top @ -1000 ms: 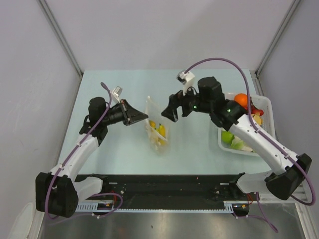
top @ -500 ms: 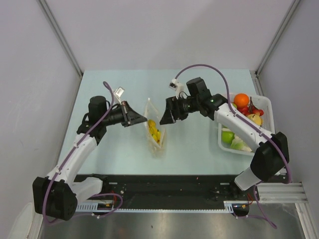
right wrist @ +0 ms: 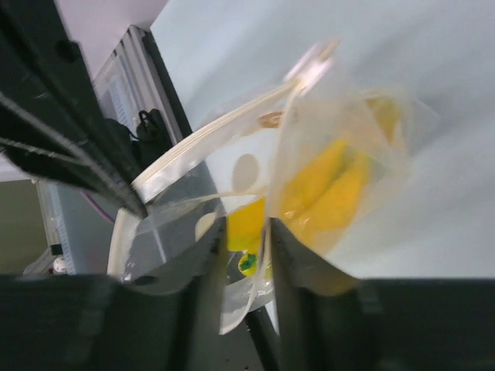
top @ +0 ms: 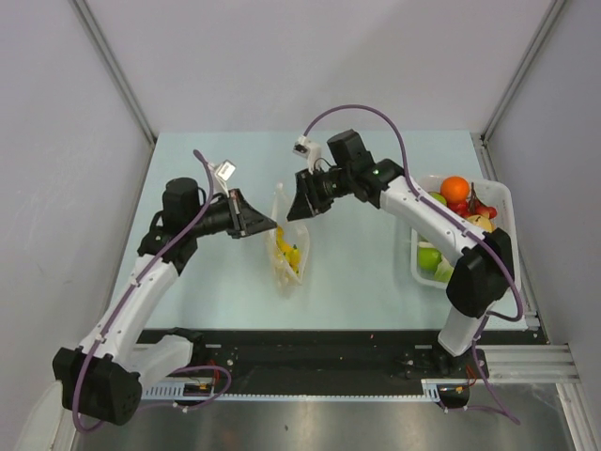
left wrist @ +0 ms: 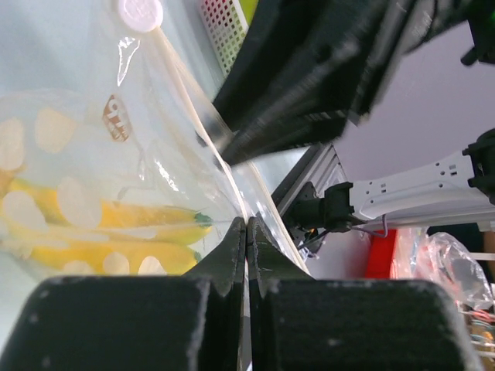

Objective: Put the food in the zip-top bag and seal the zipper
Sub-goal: Adjust the zipper food storage bag at the center of the board.

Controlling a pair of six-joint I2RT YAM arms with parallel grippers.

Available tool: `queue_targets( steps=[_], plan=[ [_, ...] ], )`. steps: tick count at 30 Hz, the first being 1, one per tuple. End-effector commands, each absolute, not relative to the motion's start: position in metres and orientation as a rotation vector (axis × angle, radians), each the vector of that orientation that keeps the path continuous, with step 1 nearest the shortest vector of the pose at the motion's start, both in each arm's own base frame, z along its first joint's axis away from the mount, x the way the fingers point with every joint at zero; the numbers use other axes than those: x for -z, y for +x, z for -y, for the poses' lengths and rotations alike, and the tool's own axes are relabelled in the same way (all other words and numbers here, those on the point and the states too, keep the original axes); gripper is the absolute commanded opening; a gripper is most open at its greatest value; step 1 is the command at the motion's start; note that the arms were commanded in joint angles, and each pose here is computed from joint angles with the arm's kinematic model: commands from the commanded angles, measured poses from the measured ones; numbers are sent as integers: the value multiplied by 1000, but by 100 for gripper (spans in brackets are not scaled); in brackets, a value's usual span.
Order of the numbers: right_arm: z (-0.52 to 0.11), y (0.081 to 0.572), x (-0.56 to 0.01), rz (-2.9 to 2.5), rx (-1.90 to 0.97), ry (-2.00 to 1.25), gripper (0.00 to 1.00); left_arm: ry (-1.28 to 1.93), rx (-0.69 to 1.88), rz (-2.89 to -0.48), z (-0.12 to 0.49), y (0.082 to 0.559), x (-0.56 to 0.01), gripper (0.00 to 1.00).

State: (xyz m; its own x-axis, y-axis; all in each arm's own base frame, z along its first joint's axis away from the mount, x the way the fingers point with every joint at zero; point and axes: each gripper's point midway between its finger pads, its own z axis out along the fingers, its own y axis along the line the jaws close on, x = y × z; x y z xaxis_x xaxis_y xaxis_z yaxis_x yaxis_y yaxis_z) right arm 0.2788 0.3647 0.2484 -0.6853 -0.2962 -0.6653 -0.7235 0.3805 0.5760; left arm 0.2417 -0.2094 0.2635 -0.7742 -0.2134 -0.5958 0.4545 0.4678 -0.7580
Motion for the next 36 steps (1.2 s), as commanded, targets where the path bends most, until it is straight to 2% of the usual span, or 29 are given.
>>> queue_targets(
  steps=[1,2,7,9,13,16,19,21,22,23,26,30,32,36],
  plan=[
    [-369,290,-263,-2125,-1165,-982,16,291,1286,-1957,207,235,-300,0],
    [-369,290,-264,-2127,-1160,-995,0,296,1279,-1951,206,235,-302,0],
    [-355,308,-276,-2107,-1080,-1002,0,328,1248,-1912,202,225,-321,0],
    [-347,320,-264,-2102,-959,-1048,0,308,1191,-1907,197,228,-320,0],
    [-337,345,-211,-2089,-761,-1237,0,218,1003,-2112,181,250,-272,0],
    [-340,354,-200,-2108,-748,-1262,0,245,1023,-2162,187,257,-255,0],
    [-343,365,-212,-2090,-779,-1246,2,259,1052,-2135,195,262,-259,0],
    [-333,375,-231,-2065,-788,-1200,10,278,1067,-2118,201,262,-263,0],
    [-328,377,-238,-2061,-801,-1178,18,283,1073,-2098,203,264,-267,0],
    [-321,375,-255,-2032,-836,-1154,42,275,1085,-2102,205,265,-267,0],
    [-288,383,-279,-2033,-879,-1042,73,269,1132,-2099,213,268,-269,0],
    [-229,381,-315,-2010,-827,-943,89,266,1156,-2102,221,272,-268,0],
    [-183,387,-313,-2072,-747,-860,95,272,1162,-2109,225,273,-267,0],
    [-86,382,-304,-2177,-593,-680,100,277,1166,-2122,228,274,-264,0]
  ],
)
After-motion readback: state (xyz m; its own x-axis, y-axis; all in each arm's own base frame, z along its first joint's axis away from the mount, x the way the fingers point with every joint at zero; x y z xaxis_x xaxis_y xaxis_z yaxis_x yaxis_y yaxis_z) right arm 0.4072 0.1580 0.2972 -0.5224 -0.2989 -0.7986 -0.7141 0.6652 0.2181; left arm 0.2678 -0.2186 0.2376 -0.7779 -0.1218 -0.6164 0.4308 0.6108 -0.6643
